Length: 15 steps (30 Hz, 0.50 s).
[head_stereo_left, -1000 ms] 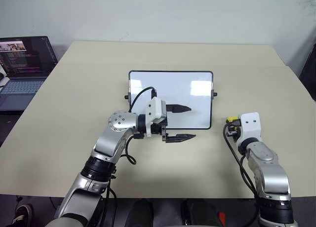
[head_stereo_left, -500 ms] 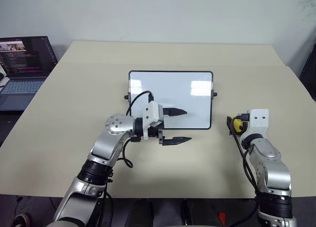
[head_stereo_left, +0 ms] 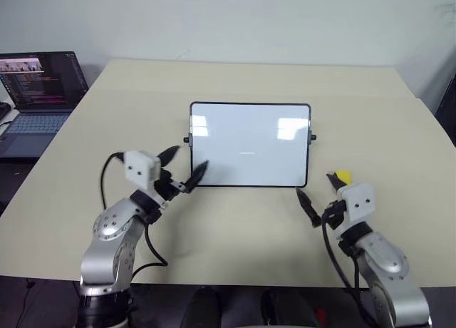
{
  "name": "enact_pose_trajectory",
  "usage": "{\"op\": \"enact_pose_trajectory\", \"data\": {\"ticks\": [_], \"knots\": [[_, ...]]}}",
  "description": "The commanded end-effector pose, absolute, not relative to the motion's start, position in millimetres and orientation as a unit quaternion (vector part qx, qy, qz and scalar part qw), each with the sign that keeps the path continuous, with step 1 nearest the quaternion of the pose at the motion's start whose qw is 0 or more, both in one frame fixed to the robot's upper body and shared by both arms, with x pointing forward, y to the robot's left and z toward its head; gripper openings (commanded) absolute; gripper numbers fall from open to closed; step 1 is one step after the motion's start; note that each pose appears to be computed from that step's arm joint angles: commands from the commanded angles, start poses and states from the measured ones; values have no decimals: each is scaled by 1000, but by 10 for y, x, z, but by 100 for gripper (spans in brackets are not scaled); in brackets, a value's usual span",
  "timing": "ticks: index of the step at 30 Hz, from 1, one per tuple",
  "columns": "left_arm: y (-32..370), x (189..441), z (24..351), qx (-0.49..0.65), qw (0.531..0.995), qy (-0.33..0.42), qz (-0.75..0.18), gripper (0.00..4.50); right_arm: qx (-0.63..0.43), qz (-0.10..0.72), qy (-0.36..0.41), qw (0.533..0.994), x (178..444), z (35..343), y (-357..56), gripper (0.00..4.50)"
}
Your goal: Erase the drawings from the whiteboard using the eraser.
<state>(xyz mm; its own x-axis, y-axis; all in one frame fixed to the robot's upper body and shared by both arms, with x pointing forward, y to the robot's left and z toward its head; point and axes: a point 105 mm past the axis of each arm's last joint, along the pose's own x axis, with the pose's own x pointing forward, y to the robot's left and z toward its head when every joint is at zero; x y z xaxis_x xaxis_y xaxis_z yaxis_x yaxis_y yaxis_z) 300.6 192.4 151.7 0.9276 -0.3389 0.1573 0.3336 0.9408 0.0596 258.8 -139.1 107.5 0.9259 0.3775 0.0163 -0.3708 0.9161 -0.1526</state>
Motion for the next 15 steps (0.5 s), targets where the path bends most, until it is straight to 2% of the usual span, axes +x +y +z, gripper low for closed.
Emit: {"op": "enact_pose_trajectory", "data": {"ticks": [1, 7, 15], "knots": [[2056, 2920, 1669, 38, 989, -116, -81, 450, -74, 215, -63, 972, 2578, 1158, -1396, 446], [2117, 2796, 1512, 54, 993, -92, -50, 450, -64, 219, -82, 970, 2632, 1206, -1454, 446], [2178, 2854, 1400, 67, 995, -75, -25, 450, -70, 231, -88, 967, 2673, 1259, -1462, 446]]}}
